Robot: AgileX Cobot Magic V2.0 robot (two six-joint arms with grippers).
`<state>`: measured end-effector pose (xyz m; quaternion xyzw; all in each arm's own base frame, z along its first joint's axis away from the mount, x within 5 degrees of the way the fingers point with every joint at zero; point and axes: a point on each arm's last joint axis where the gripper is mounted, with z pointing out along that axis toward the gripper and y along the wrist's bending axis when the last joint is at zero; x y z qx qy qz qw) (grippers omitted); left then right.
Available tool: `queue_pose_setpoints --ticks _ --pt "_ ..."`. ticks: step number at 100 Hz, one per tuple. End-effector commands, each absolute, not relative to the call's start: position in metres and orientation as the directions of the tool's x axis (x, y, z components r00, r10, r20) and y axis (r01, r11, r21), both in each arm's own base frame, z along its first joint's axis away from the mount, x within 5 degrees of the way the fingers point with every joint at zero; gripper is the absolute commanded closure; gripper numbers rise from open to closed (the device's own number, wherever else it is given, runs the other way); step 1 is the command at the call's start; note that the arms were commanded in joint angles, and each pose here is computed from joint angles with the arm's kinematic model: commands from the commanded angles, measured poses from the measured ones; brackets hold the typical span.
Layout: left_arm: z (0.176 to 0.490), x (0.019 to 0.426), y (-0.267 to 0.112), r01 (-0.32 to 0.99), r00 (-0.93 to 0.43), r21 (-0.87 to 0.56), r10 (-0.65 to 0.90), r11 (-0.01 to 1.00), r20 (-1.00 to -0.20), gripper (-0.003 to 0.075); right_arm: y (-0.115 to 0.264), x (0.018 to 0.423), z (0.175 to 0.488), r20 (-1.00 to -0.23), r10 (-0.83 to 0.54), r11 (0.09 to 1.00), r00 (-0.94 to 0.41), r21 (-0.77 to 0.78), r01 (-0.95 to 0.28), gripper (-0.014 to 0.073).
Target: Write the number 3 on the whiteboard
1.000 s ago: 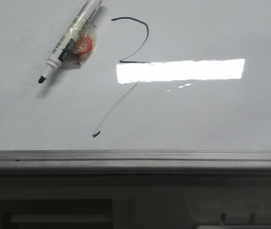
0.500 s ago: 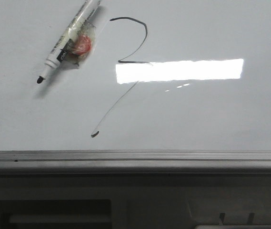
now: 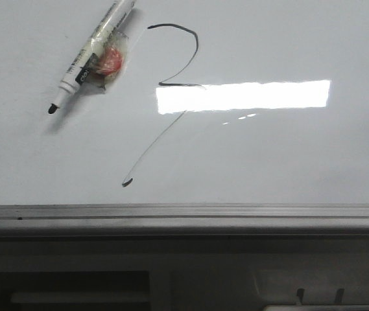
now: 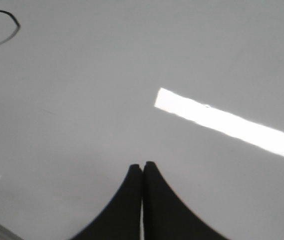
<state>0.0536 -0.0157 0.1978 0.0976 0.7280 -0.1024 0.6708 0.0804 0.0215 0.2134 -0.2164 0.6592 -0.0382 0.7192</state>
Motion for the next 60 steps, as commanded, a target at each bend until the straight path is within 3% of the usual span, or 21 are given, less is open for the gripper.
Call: queue_pose_setpoints --ticks 1,14,60 --pt "0.201 0.054 -0.016 0.279 -0.026 -0.036 -0.03 0.96 -0.999 0.0741 0.018 0.08 0.209 -0.931 -0.337 0.915 0.143 -0.359 -0.182 0.0658" --pt "0.201 0.054 -0.016 0.279 -0.026 -0.036 -0.03 0.96 -0.999 0.0741 0.013 0.081 0.204 -0.97 -0.238 0.96 0.051 -0.243 -0.139 0.0658" --pt "0.201 0.054 -0.016 0.279 -0.026 -0.036 -0.03 0.96 -0.999 0.0741 0.0 0.055 0.184 -0.961 -0.25 0.968 -0.115 -0.244 -0.063 0.0657"
